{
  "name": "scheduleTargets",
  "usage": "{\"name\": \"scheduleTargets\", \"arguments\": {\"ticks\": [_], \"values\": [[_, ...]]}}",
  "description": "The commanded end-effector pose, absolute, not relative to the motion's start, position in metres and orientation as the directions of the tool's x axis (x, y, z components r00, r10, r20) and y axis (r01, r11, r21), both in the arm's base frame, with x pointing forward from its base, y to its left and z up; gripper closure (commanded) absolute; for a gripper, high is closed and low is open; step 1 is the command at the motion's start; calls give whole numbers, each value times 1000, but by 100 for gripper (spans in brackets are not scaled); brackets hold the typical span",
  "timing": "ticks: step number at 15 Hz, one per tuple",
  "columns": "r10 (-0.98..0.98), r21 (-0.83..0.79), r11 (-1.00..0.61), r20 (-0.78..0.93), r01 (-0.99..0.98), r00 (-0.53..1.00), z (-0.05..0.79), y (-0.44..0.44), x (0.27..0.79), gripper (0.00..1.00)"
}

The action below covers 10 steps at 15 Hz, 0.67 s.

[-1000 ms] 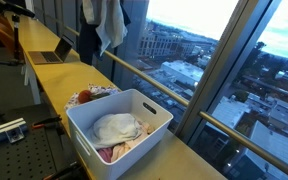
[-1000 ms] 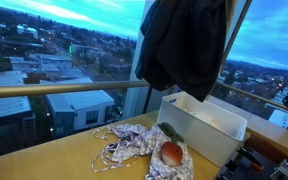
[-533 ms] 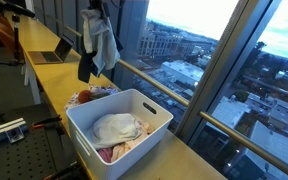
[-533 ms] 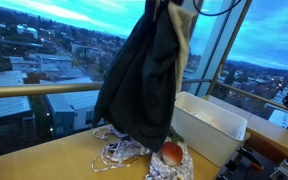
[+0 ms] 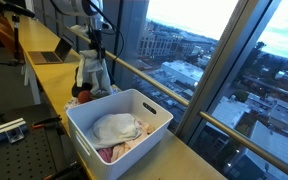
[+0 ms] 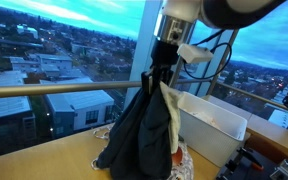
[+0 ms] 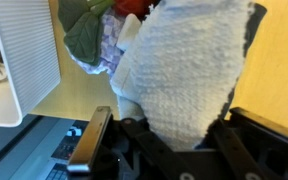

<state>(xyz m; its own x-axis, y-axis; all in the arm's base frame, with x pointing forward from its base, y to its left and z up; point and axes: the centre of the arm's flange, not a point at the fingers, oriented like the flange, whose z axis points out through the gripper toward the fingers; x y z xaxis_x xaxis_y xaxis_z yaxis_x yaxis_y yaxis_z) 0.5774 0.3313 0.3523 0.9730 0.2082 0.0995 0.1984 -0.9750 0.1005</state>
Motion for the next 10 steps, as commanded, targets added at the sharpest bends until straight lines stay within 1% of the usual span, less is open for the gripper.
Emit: {"name": "scheduleTargets", "arguments": {"ticks": [1,4,7,9,10], "values": [[170,57,-985,95,166,981,343,303,558,60],[120,45,-992,113,116,986,368,270,551,39],[46,24,-999,141,43,989,402,218,543,16],[-12,11,-1000,156,-14,988,420,174,538,3],[-42,9,-999,162,-44,986,423,149,536,0]]}}
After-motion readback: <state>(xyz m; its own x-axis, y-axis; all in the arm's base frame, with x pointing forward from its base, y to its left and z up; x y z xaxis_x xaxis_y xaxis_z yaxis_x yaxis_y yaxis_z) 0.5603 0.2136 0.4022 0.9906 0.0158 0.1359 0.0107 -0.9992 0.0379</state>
